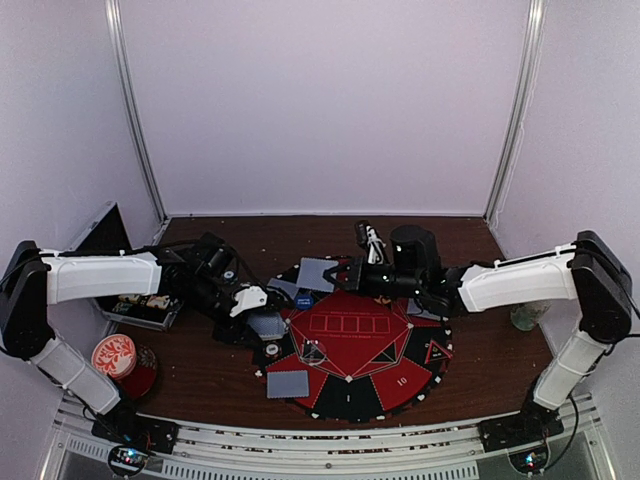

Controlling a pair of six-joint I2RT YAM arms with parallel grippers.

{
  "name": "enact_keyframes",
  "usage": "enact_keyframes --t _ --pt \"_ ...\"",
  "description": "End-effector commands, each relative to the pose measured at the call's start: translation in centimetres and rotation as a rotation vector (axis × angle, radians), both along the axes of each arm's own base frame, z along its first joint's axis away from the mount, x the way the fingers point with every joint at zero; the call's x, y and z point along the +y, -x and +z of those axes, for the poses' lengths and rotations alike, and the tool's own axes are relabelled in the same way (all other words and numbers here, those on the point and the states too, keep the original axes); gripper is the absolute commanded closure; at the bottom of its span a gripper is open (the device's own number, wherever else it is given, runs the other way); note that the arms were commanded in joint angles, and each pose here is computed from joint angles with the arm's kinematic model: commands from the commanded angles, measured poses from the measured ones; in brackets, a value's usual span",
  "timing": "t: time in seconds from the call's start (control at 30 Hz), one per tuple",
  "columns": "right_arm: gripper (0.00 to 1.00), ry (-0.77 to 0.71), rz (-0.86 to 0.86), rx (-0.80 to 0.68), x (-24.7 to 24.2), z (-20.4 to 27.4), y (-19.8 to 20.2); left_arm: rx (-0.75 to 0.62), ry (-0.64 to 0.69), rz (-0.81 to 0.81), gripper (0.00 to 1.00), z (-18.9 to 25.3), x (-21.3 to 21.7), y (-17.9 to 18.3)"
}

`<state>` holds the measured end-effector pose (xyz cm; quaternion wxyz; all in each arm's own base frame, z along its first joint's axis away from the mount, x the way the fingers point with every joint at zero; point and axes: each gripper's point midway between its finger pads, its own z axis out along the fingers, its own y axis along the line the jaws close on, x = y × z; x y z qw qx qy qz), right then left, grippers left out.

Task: Distribute texas hold em gaming equipment
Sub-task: Distribute the poker card in the small blind area.

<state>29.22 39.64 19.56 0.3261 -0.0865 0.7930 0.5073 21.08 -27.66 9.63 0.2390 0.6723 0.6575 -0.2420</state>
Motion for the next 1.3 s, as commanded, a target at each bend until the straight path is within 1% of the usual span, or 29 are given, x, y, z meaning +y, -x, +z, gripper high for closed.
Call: enact_keyframes --t 0.0,0.23,0.37,0.5,0.77,1.07,1.27 --pt "1.00 0.013 0.001 0.031 1.9 -1.8 -2.8 -0.024 0.027 -0.011 0.61 0.7 -0.4 -0.1" --pt "1.00 0.020 0.023 0.093 6.7 -5.2 -7.4 -0.027 0.032 -0.017 0.61 0.8 -0.4 0.0" --pt "1.00 0.031 -0.020 0.108 8.0 -7.3 -10.0 -0.031 0.037 -0.019 0.61 1.0 -0.4 0.1" --pt "1.00 0.018 -0.029 0.144 8.9 -9.5 -11.6 -0.035 0.041 -0.022 0.61 1.2 -0.4 0.2" --pt "1.00 0.029 -0.055 0.174 9.2 -12.2 -13.0 -0.031 0.040 -0.021 0.61 1.1 -0.4 0.1" --pt "1.00 0.017 -0.054 0.193 9.2 -13.3 -13.5 -0.027 0.038 -0.023 0.61 0.9 -0.5 0.1" --pt "0.96 0.019 -0.041 0.213 9.5 -14.0 -13.4 -0.025 0.036 -0.022 0.61 0.9 -0.5 0.1"
